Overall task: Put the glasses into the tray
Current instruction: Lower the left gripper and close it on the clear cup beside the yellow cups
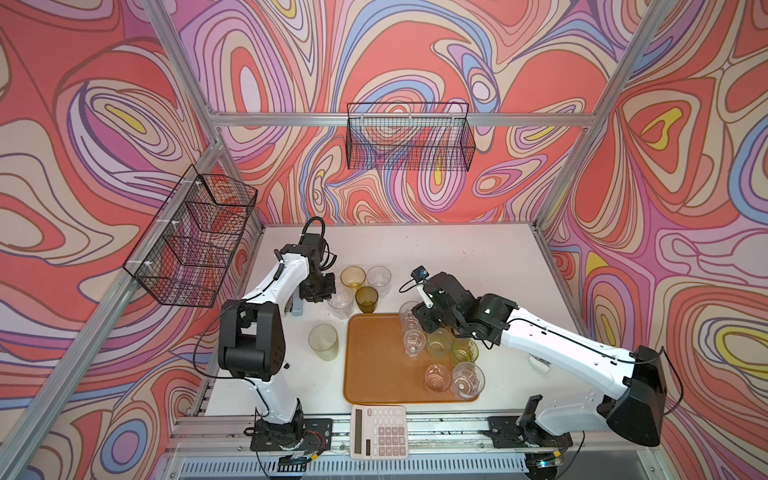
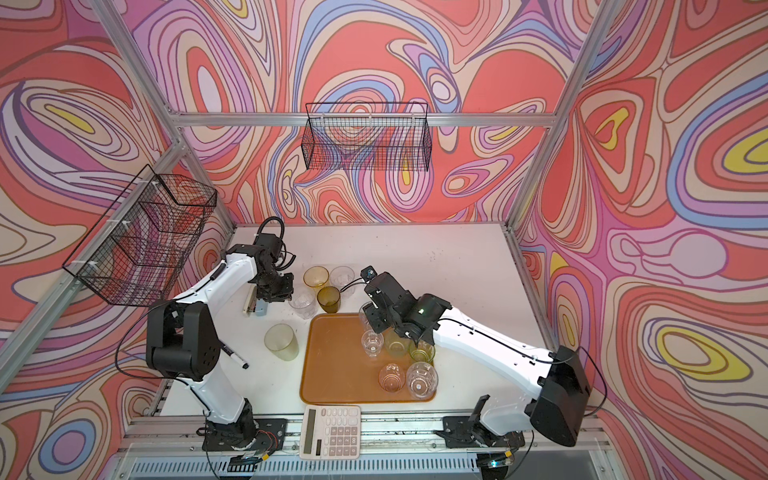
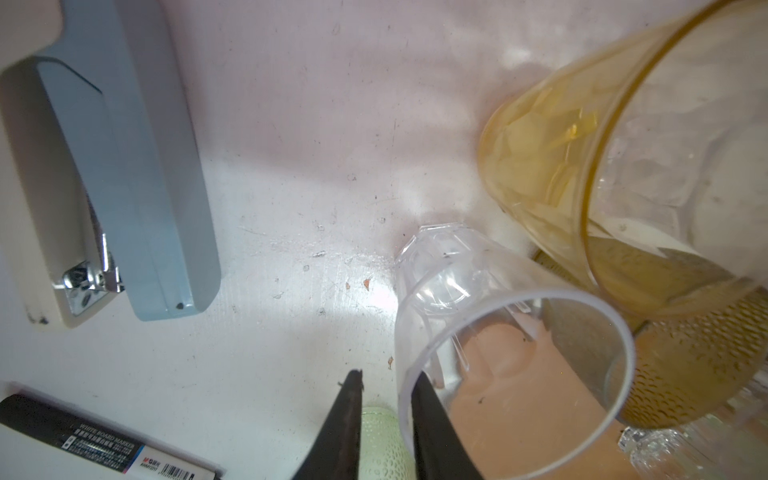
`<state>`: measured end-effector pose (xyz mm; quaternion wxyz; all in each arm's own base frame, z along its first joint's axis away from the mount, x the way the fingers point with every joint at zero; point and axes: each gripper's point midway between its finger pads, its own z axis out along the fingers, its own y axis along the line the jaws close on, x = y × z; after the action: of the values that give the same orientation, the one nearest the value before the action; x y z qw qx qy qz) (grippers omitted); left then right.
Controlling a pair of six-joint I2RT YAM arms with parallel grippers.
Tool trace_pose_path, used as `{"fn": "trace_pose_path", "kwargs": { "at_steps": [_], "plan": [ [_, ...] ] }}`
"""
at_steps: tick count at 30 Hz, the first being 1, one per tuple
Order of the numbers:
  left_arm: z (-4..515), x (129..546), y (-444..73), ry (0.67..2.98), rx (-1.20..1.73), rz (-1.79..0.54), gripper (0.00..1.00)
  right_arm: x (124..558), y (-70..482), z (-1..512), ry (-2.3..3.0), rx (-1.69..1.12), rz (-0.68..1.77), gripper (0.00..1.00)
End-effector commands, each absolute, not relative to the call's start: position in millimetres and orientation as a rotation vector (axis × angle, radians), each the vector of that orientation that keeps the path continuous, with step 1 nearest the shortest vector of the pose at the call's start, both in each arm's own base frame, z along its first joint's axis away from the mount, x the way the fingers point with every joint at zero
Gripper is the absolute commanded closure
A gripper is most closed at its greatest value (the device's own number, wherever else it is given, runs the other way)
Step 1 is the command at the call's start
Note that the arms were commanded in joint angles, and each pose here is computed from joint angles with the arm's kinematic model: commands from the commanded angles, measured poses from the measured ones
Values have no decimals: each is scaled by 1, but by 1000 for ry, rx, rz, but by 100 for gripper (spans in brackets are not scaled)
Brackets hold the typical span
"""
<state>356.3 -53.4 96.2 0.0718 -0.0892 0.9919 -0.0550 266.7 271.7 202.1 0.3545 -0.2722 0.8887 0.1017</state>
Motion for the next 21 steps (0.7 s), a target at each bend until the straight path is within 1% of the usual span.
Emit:
{"fn": "trace_pose_path", "kwargs": {
  "at_steps": [1,13,17,21],
  "plan": [
    [91,355,-52,2996,-293,-162,77,267,269,206,2291,-681,279,43],
    [91,355,-49,3006,-281,-136,85,267,271,203,2297,-686,279,44],
    [92,354,-48,3007,-277,-124,90,267,271,203,2299,-684,281,44],
    [96,354,-47,3002,-270,-118,94,267,271,203,2299,-682,280,44]
  ]
}}
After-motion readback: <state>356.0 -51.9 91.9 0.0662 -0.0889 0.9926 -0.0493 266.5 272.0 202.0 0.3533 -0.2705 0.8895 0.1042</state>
